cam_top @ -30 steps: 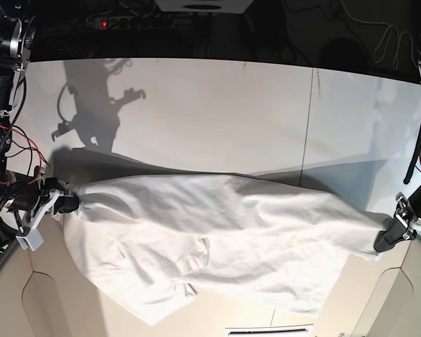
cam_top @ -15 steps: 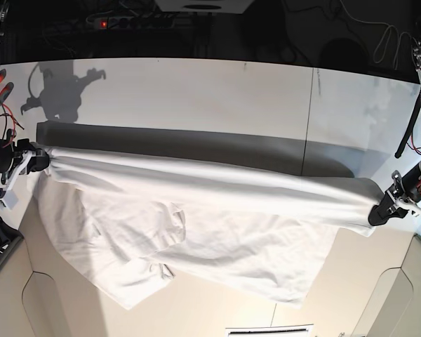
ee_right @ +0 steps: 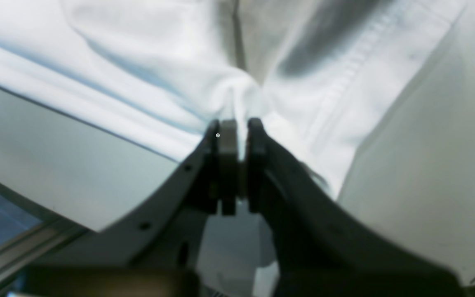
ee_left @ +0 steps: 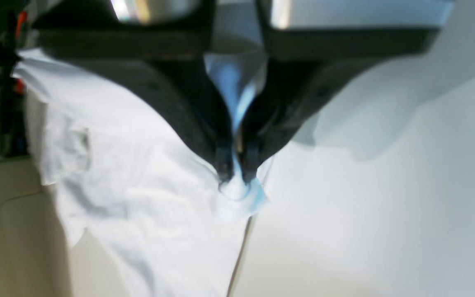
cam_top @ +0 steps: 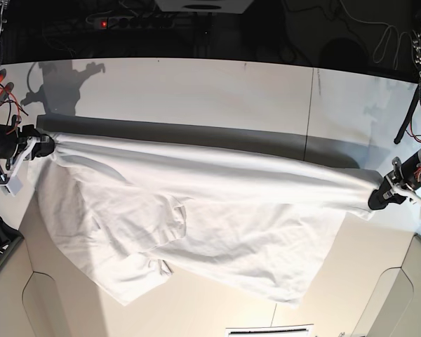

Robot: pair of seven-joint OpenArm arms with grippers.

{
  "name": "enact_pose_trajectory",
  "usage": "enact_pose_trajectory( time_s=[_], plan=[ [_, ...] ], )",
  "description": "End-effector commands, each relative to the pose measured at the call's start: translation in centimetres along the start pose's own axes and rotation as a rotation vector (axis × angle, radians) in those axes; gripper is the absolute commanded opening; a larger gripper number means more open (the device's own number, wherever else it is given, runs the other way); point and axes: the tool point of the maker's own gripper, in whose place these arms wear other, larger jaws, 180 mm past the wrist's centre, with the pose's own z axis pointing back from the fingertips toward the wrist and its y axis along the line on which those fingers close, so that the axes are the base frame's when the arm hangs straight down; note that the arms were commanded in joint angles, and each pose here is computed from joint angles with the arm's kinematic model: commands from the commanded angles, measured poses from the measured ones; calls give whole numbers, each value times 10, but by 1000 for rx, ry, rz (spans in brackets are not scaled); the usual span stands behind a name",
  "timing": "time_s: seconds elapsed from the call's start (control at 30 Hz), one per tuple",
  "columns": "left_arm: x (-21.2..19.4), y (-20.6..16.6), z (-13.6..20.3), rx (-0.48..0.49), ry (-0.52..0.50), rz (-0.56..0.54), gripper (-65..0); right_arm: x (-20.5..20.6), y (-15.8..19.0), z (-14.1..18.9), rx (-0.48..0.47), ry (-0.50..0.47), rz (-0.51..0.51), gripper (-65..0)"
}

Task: Layout the t-shirt on the table in an organized manner, then fold the t-shirt properly
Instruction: 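Lay the stretched shirt down onto the table with both grippers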

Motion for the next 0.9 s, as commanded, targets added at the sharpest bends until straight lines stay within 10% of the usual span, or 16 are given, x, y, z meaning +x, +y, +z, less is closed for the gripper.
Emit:
enact_pose_trajectory(
  time_s=[0.0,0.17,0.6,0.87],
  plan=[
    [32,-4,6,-14,-87,-27,-650,12,-12,12,-46,-19,22,-650],
    [36,-3,5,-6,-113,-43,-414,11,-17,11,-80,-13,36,-394],
    [80,-26,15,-69,-266,-53,-405,34,-15,22,-99,-99,59,-396],
    [105,-47,22,-106,-323,-119,-405,88,-4,74,-152,-318,144,-468]
  ],
)
